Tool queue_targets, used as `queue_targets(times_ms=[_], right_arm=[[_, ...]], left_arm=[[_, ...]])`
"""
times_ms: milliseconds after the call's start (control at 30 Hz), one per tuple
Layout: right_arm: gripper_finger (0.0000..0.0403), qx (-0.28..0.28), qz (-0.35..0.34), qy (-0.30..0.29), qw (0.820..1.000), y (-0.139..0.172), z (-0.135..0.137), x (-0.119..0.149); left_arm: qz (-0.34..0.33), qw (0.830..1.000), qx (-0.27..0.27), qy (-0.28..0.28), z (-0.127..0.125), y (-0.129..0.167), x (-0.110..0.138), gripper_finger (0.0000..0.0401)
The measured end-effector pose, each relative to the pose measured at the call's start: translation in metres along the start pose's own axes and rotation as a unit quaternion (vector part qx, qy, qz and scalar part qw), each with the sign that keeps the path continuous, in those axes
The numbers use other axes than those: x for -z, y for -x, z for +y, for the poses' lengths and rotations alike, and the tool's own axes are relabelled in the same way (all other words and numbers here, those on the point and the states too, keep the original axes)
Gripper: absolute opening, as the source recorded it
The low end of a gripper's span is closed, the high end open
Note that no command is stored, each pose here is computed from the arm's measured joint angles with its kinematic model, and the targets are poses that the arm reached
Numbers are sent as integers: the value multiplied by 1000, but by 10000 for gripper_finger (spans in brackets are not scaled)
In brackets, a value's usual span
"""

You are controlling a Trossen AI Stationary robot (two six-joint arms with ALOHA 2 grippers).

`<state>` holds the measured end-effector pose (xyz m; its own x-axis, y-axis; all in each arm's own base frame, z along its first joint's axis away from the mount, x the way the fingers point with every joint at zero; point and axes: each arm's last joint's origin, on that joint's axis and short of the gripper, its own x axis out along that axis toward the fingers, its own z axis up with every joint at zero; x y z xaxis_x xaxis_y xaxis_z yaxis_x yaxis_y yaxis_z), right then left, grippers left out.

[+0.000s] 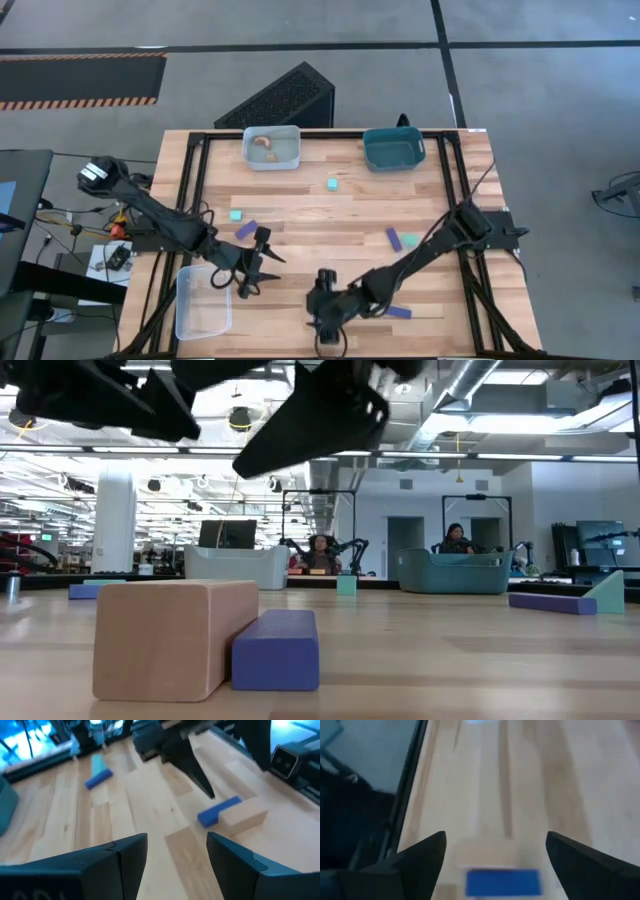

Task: Sort & place blocks by color
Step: Put the brown block into the gray bin

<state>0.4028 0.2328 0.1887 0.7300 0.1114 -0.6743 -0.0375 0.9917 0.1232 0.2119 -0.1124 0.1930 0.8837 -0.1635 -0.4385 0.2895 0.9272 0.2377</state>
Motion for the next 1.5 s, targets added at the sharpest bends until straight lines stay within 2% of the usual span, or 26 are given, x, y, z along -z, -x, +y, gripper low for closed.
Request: queue_targets(times_ms=[167, 333, 533, 633, 700, 833, 1100, 1333, 1500], right_arm=[[373, -4, 10, 7, 1000, -16, 10, 4], [373, 9, 19, -6, 1000, -25, 2, 6], [373, 3, 16, -15, 1000, -25, 2, 4], [373, 4, 26, -25, 999, -35, 2, 12], [373, 14, 49, -16, 999, -39, 0, 20], [373, 15, 49, -17, 999, -46, 3, 26], [368, 19, 57, -18, 998, -45, 3, 27], [351, 92, 86, -65, 990, -43, -15, 29], [351, 119, 76, -40, 989, -39, -26, 22]], left_arm=[[-10, 999, -12, -34, -4, -11, 1, 200], [12, 998, -18, -54, -2, -19, 9, 222], [26, 998, -26, -60, -4, -24, 13, 251], [25, 997, -30, -60, -3, -24, 13, 259], [26, 997, -38, -60, -3, -24, 13, 262], [27, 997, -40, -60, -3, -24, 13, 263], [32, 997, -43, -56, -3, -24, 14, 263], [40, 995, -83, -48, 2, -24, 15, 263], [46, 994, -92, -40, 5, -25, 16, 263]])
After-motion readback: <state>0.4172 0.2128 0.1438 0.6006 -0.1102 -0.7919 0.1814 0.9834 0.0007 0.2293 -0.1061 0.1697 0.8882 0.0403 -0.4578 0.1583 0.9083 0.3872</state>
